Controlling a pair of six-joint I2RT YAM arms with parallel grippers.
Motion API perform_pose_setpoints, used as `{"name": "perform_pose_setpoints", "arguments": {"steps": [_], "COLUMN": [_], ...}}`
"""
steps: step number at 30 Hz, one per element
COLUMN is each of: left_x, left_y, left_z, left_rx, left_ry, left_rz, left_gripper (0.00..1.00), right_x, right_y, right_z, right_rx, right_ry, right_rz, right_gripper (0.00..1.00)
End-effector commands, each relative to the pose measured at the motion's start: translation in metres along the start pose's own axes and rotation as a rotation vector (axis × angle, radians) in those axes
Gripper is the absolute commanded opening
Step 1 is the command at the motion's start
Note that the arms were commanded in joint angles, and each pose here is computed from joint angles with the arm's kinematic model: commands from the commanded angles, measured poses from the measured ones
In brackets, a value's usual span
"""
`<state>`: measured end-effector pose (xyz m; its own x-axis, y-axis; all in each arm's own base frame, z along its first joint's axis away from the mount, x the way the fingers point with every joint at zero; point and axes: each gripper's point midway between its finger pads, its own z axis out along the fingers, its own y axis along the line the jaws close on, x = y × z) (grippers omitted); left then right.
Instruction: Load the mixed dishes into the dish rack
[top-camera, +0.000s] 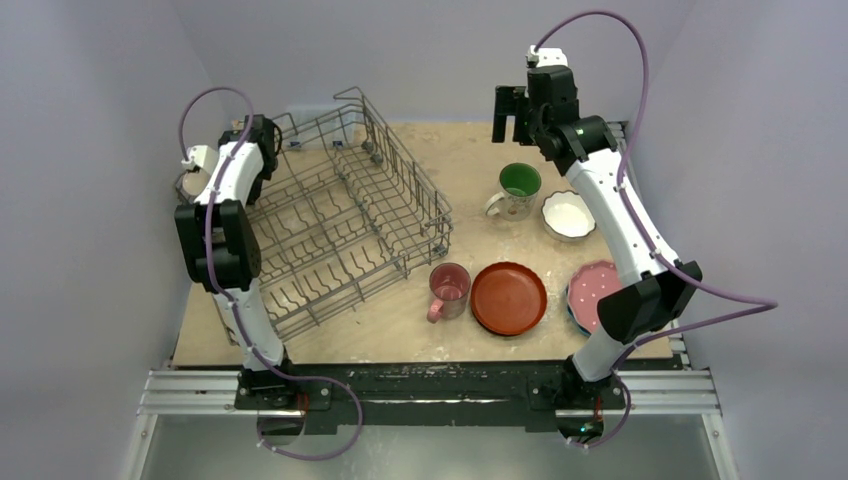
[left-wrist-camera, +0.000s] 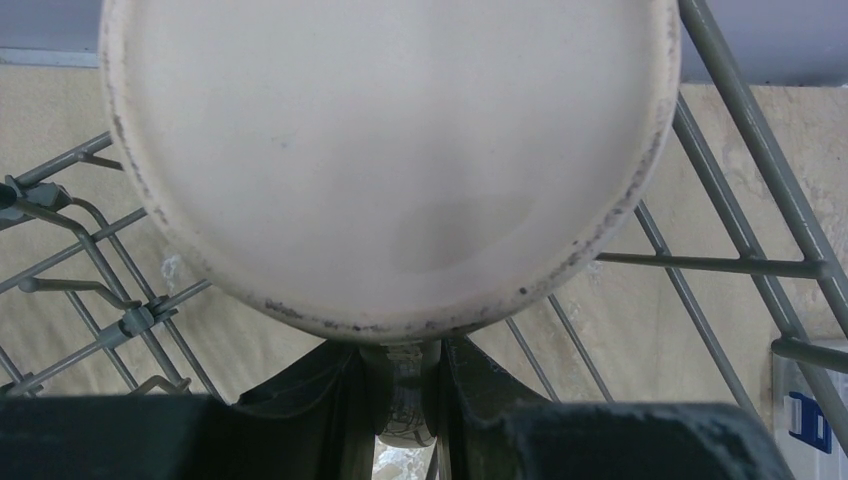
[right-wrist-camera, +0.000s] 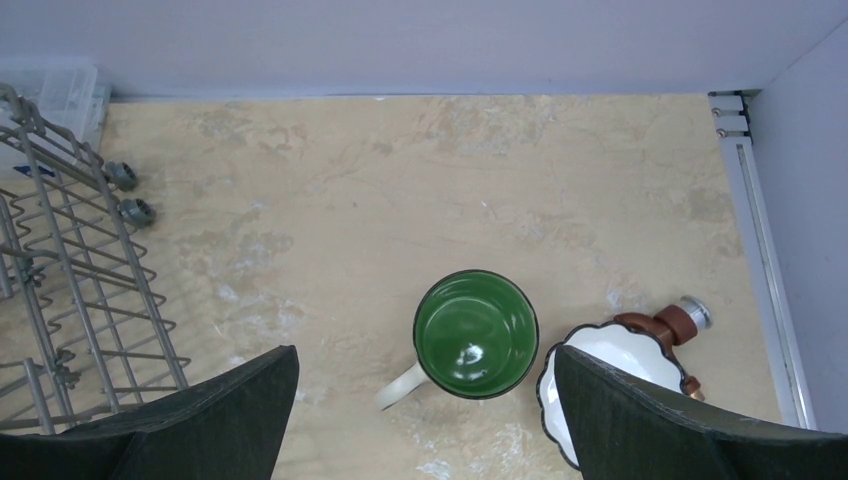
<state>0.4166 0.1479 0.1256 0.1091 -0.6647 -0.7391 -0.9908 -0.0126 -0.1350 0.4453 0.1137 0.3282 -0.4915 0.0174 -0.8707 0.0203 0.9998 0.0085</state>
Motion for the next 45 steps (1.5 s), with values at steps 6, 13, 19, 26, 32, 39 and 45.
{"name": "perform_pose_setpoints", "arguments": {"steps": [6, 13, 19, 26, 32, 39, 45], "left_x": [-0.028, -0.029, -0.034, -0.036, -0.041, -0.044, -0.059], "left_y": [0.014, 0.013, 0.011, 0.014, 0.017, 0.034, 0.045], "left_z": [-0.001, -0.002, -0.007, -0.014, -0.031, -0.06, -0.097], "left_rx": [-0.06, -0.054, -0.039, -0.015, 0.04, 0.122, 0.238], "left_ry": [-0.095, -0.082, -0.087, -0.059, -0.014, 0.088, 0.152], "left_rz": [-0.016, -0.003, 0.02, 0.049, 0.054, 0.057, 0.08], "left_gripper": [0.17, 0.33, 0.48, 0.71, 0.99, 1.0, 1.0], "right_x": [-0.024, -0.022, -0.021, -0.016, -0.015, -0.01, 0.01], "right_y": [-0.003, -0.002, 0.0, 0.0, 0.001, 0.006, 0.008], "right_z": [-0.016, -0.018, -0.019, -0.021, -0.028, -0.04, -0.053], "right_rx": [-0.015, -0.022, -0.037, -0.045, -0.061, -0.116, -0.157], "right_ry": [-0.078, -0.076, -0.073, -0.065, -0.068, -0.074, -0.046], "right_rz": [0.02, 0.025, 0.031, 0.035, 0.034, 0.047, 0.088], "right_gripper": [0.99, 0.99, 0.99, 0.99, 0.99, 0.99, 0.99]}}
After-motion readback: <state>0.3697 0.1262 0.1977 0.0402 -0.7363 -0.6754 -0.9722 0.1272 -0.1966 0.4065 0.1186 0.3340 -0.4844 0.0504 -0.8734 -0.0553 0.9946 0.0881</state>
